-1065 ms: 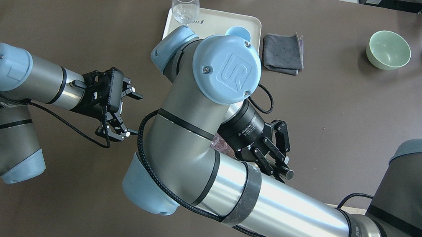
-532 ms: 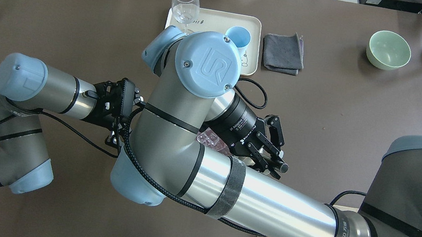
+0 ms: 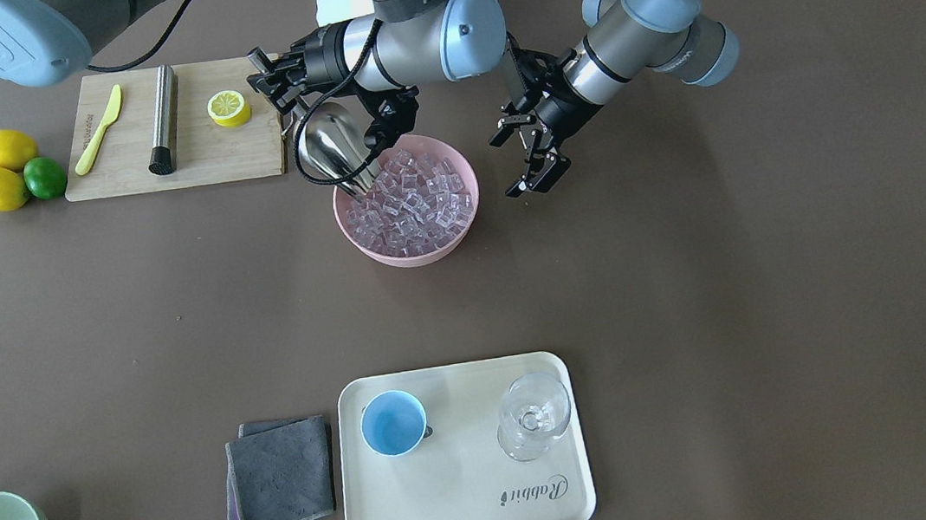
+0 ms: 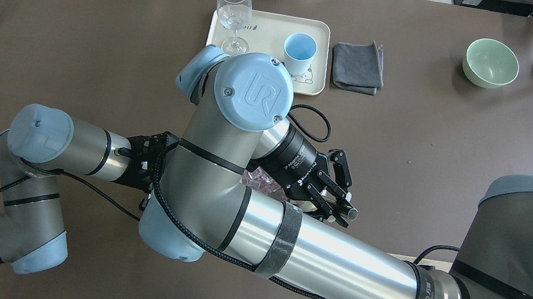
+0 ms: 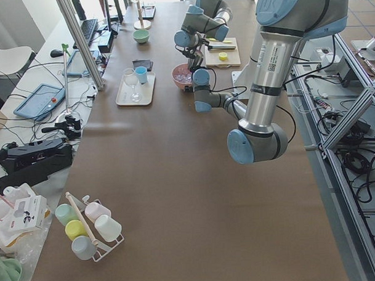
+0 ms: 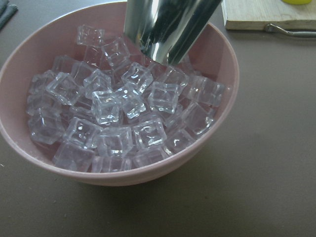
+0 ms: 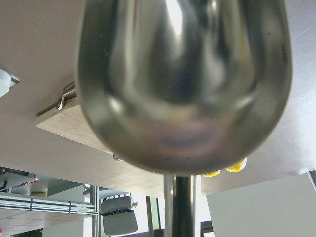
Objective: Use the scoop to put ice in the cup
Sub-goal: 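Lower the scoop into the ice while the left gripper steadies the bowl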
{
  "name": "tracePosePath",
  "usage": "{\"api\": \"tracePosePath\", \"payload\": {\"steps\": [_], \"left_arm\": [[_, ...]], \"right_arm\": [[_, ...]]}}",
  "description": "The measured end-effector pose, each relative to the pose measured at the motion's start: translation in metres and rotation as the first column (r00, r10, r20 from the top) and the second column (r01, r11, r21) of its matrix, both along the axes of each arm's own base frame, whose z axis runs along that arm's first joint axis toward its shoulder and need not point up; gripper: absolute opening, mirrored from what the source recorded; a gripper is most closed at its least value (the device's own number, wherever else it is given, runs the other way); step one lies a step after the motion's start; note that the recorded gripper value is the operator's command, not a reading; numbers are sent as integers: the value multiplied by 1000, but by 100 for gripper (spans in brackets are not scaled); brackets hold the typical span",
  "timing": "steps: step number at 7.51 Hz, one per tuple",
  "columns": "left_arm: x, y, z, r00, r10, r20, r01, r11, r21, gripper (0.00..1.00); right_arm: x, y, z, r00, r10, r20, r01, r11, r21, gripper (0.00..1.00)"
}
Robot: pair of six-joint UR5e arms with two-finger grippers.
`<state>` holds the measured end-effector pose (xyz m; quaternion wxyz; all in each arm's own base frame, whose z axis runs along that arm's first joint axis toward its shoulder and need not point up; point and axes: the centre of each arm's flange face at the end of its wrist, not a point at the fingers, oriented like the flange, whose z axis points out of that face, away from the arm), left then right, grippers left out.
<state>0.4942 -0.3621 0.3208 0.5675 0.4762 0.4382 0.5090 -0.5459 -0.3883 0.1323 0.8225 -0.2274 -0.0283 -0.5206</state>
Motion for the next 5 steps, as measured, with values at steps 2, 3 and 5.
{"api": "tracePosePath", "payload": {"steps": [2, 3, 5], "left_arm": [[0, 3, 0, 1000, 4, -8, -4, 1000, 4, 98], [-1, 3, 1, 1000, 4, -13, -4, 1000, 6, 98], [3, 1, 11, 999, -4, -37, 3, 1000, -21, 98]], "right_arm": [[-8, 0, 5, 1000, -3, 8, 2, 1000, 8, 0], [-12, 0, 8, 1000, -3, 14, 3, 1000, 13, 0], [-18, -1, 12, 999, -7, 31, 6, 1000, 26, 0]]}}
